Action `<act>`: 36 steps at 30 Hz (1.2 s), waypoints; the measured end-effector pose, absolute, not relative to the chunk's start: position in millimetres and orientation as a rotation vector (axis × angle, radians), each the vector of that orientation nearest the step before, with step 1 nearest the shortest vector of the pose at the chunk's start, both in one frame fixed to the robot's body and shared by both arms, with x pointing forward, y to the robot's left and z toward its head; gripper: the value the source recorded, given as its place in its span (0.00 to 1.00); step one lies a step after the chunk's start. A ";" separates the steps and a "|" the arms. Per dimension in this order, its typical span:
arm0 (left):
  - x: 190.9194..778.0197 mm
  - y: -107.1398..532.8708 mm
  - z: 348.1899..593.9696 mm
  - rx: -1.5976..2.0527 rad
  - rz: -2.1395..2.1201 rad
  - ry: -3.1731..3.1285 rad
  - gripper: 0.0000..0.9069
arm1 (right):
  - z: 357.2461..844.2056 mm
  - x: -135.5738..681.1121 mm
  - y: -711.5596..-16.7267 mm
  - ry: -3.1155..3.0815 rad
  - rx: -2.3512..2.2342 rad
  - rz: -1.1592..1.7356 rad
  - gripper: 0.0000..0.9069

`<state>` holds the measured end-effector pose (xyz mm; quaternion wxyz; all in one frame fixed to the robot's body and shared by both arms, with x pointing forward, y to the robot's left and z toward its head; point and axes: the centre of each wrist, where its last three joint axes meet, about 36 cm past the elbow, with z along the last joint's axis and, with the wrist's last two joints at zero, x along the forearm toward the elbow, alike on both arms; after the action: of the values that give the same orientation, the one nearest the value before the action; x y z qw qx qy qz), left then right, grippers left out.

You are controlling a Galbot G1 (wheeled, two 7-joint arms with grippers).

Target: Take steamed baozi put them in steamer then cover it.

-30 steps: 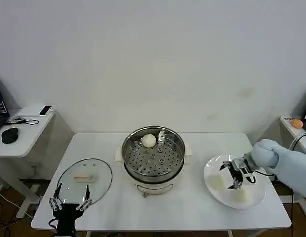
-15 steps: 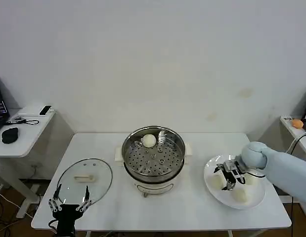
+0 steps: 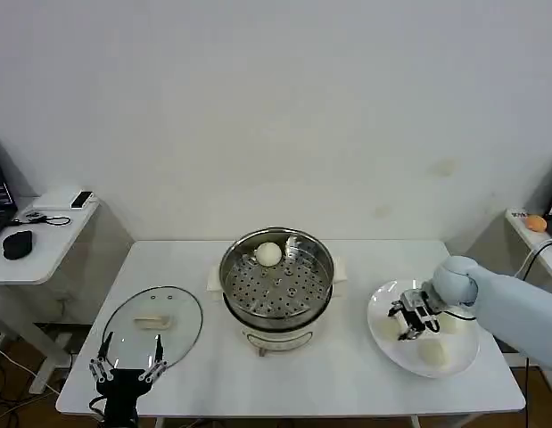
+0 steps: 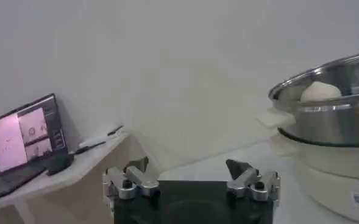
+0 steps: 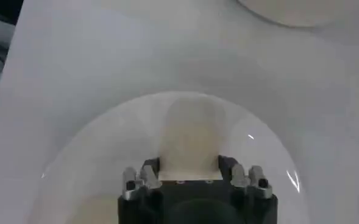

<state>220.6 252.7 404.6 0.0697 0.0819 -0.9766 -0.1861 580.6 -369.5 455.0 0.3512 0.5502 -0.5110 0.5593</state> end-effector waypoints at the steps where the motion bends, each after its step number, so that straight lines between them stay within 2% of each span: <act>1: 220.6 252.7 404.9 0.246 -0.560 -2.940 1.00 | 457.2 581.0 -370.1 -1.323 1.424 1.449 0.64; 9: 221.0 252.4 405.6 0.239 -0.563 -2.943 1.00 | 493.7 589.6 -379.5 -1.364 1.379 1.479 0.64; 19: 223.0 251.5 409.2 0.216 -0.572 -2.956 1.00 | 576.6 613.0 -370.4 -1.474 1.328 1.563 0.64; 29: 223.6 250.2 409.8 0.207 -0.569 -2.960 1.00 | 659.3 631.1 -305.5 -1.563 1.351 1.667 0.66; 36: 225.1 253.7 408.3 0.220 -0.578 -2.956 1.00 | 685.1 643.4 -239.7 -1.620 1.404 1.674 0.66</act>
<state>225.1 253.7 408.3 0.0607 0.0727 -0.9770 -0.1911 643.4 -239.7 685.1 0.2095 0.5046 -0.5824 0.6019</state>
